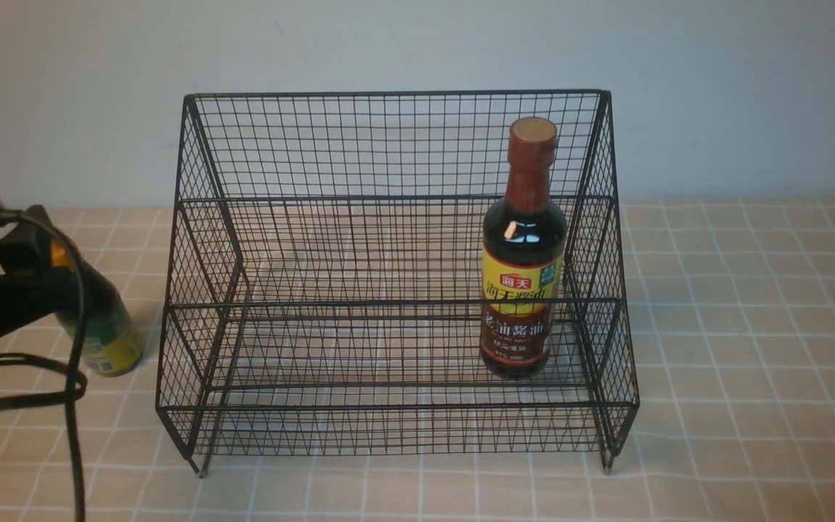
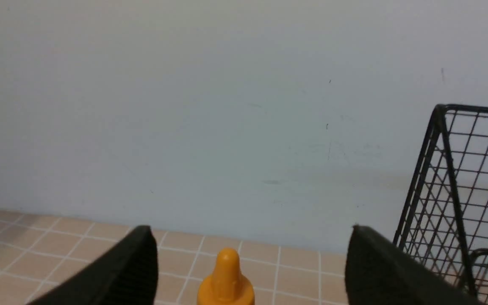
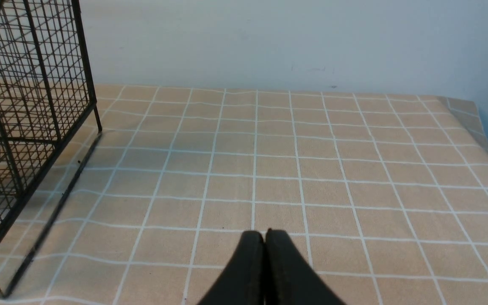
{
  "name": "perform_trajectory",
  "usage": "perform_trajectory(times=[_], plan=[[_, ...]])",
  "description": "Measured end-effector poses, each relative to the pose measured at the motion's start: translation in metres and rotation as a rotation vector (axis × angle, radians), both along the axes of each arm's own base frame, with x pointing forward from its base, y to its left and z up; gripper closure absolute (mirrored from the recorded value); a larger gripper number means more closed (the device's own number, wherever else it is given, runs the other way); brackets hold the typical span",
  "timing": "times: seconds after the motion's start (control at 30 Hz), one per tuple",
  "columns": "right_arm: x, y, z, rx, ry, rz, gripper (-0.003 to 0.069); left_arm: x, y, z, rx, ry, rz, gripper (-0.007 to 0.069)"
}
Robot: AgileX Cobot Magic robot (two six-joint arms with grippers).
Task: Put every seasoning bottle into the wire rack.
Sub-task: Use the left arm to grab the condiment bottle closest to it
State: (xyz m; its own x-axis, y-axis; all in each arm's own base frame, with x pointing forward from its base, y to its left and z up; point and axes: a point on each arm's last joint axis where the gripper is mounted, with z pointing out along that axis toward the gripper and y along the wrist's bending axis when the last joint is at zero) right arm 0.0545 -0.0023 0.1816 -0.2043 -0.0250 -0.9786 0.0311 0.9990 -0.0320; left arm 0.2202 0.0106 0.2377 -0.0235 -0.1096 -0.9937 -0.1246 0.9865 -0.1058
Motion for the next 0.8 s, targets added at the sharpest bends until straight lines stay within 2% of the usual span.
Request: perform_trajectory(times=[0.3,0.7,0.8], plan=[[0.000,0.000,0.000,0.000,0.000,0.000,0.0673,0.035,0.006,-0.015,-0.018,-0.021,0.077,0.0083],[0.000,0.000,0.000,0.000,0.000,0.000,0.0673,0.067,0.008,-0.046,-0.010,0.050,0.089,0.0083],[0.000,0.000,0.000,0.000,0.000,0.000,0.0673,0.070,0.009,-0.055,-0.022,0.078,0.111,0.0102]])
